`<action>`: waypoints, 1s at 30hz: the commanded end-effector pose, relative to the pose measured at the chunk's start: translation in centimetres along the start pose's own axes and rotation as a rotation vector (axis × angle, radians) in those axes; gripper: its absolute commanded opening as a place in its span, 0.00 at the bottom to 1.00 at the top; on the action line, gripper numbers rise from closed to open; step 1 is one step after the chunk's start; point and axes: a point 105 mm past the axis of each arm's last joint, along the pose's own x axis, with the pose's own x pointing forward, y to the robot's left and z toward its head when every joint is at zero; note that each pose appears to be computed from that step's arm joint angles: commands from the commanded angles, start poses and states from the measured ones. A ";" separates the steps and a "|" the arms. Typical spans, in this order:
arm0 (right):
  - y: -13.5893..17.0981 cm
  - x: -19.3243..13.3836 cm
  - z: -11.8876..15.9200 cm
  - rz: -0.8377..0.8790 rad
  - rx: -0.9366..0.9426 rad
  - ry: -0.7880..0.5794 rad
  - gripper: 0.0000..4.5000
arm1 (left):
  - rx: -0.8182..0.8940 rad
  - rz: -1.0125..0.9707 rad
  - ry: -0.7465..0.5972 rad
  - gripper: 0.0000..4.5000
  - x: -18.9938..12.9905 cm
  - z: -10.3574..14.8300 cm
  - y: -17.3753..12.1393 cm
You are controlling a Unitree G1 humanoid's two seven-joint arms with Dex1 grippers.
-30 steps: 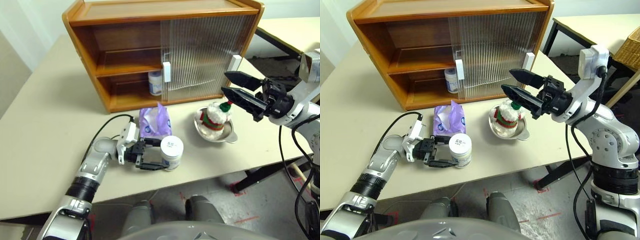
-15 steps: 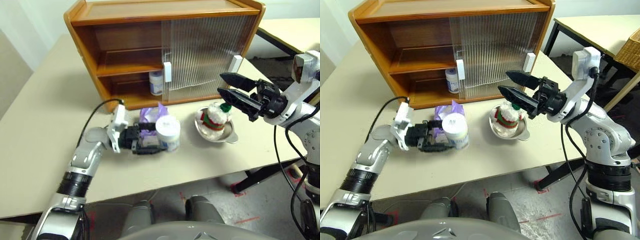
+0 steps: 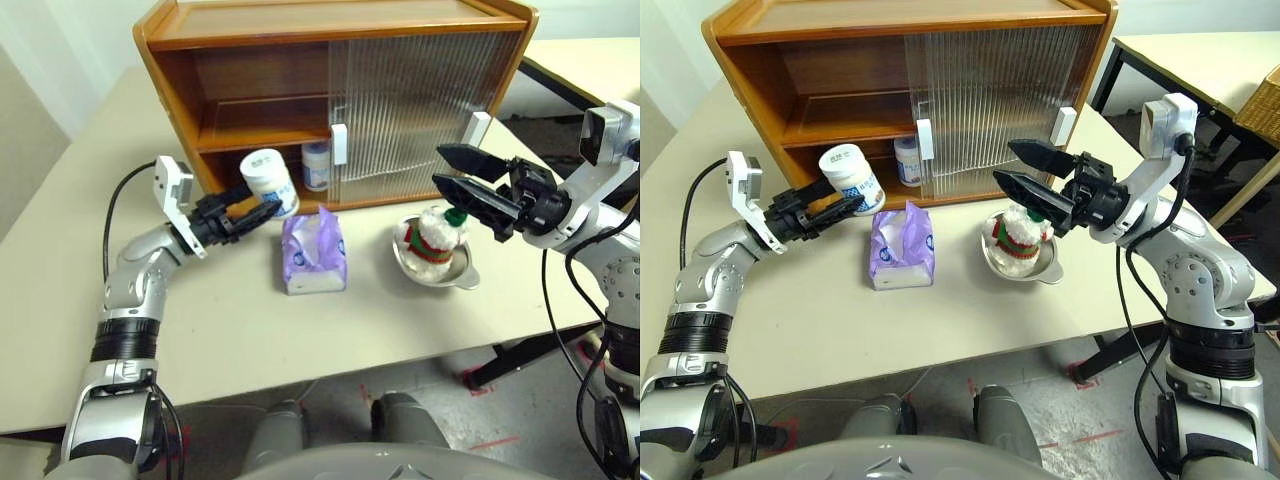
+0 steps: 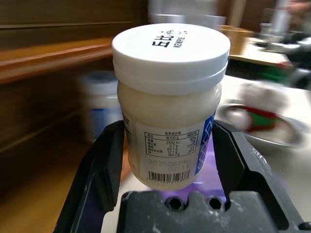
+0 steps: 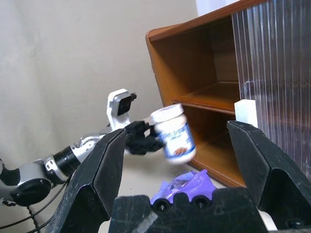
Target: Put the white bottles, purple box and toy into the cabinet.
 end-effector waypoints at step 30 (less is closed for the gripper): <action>0.4 -0.1 0.1 -0.011 -0.017 -0.009 1.00 | 0.075 0.529 0.060 0.68 3.0 -3.8 3.5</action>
